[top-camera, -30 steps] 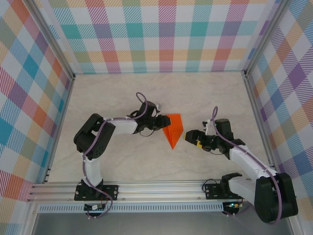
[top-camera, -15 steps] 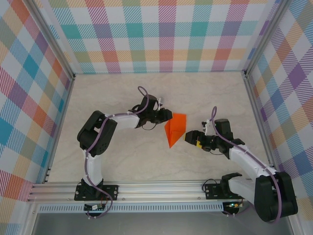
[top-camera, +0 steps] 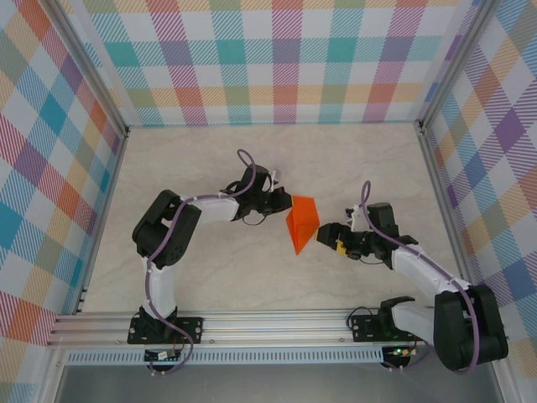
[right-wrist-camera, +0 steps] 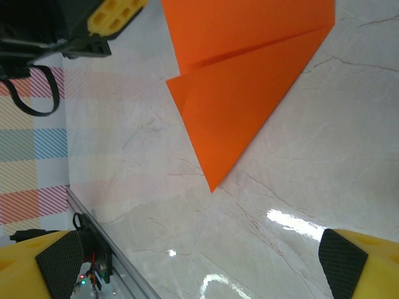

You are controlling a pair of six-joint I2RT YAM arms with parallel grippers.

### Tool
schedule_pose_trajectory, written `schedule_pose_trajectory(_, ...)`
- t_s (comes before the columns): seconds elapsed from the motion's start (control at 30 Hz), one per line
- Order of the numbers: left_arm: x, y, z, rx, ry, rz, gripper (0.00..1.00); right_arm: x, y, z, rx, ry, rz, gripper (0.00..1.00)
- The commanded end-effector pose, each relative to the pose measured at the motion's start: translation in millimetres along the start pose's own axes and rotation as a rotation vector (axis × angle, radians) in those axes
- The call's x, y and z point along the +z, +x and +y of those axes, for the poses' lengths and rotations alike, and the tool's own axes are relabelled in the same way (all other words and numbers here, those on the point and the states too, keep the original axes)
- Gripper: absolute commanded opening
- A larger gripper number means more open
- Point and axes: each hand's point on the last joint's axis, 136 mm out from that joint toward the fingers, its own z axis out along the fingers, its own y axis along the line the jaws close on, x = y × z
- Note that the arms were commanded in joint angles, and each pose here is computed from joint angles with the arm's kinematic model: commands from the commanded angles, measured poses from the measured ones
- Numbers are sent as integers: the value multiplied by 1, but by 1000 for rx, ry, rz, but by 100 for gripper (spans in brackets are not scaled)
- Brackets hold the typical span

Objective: Fold a paper plane with a square sheet of paper (fold left side to right side)
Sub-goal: Fold the wing for the fifth time at the center of the table.

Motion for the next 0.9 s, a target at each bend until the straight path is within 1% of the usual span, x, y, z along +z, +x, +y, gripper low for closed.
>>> schedule_pose_trajectory(0.0,-19,0,-9,50,24,-15,0,-5,-25,24,-52,-117,-31,100)
schedule_pose_trajectory(0.07,-26,5,-11,66,36,-10,0,-6,-36,31,-77,-159,-32,100)
schedule_pose_trajectory(0.2,-39,13,-18,78,106,-9,0,2,-49,41,-133,-229,12,100)
schedule_pose_trajectory(0.3,-49,17,-23,85,157,-19,0,13,-57,36,-138,-229,39,100)
schedule_pose_trajectory(0.47,-61,22,-32,100,228,-22,0,31,-63,24,-115,-236,94,92)
schedule_pose_trajectory(0.67,-70,27,-44,119,295,-16,0,42,-65,25,-155,-284,117,85)
schedule_pose_trajectory(0.8,-69,27,-45,113,303,-9,0,49,-65,30,-188,-316,136,81)
schedule_pose_trajectory(0.87,-67,27,-44,105,305,-4,0,55,-63,30,-189,-328,155,76)
